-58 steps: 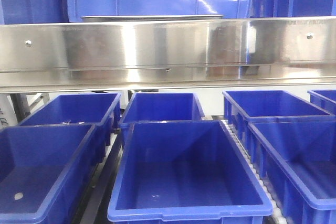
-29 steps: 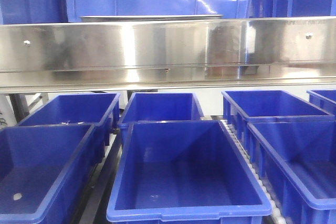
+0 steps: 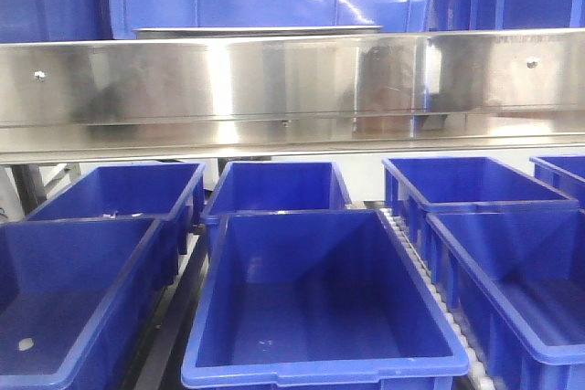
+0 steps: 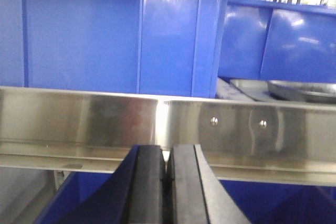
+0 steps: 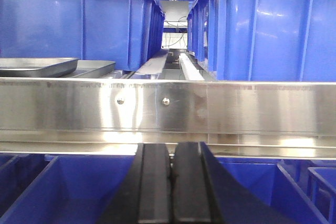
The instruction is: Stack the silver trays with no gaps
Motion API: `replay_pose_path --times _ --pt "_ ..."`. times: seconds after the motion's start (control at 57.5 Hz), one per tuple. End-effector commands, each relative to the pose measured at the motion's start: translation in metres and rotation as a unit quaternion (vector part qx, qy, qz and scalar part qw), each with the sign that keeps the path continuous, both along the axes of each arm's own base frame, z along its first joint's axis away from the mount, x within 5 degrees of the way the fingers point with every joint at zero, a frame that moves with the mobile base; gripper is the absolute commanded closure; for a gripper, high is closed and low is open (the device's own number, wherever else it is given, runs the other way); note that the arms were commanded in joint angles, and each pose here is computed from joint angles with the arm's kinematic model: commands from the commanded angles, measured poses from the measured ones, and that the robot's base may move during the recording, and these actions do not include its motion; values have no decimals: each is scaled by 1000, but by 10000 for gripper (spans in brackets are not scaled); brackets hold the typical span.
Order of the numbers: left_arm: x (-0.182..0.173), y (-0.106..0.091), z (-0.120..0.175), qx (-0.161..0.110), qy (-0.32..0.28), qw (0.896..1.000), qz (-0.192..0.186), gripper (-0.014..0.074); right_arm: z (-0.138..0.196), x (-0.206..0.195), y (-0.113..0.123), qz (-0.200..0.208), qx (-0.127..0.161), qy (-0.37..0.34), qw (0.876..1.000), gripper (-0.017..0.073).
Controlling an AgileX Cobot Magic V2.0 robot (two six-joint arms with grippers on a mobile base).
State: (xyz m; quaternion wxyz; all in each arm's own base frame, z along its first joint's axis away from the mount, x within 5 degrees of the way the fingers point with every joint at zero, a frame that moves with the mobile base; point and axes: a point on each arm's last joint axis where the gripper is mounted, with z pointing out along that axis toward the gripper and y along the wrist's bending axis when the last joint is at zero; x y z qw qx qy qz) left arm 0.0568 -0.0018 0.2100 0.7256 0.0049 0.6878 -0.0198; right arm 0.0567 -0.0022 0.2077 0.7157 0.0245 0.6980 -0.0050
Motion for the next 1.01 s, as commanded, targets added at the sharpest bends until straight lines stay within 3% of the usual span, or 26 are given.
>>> replay_pose_path --times 0.0,0.991 --pt "-1 0 1 11 -6 1000 -3 603 2 0 0 -1 -4 -9 1000 640" --pt "-1 0 1 13 -6 1000 -3 603 2 0 0 -1 -4 -9 1000 640"
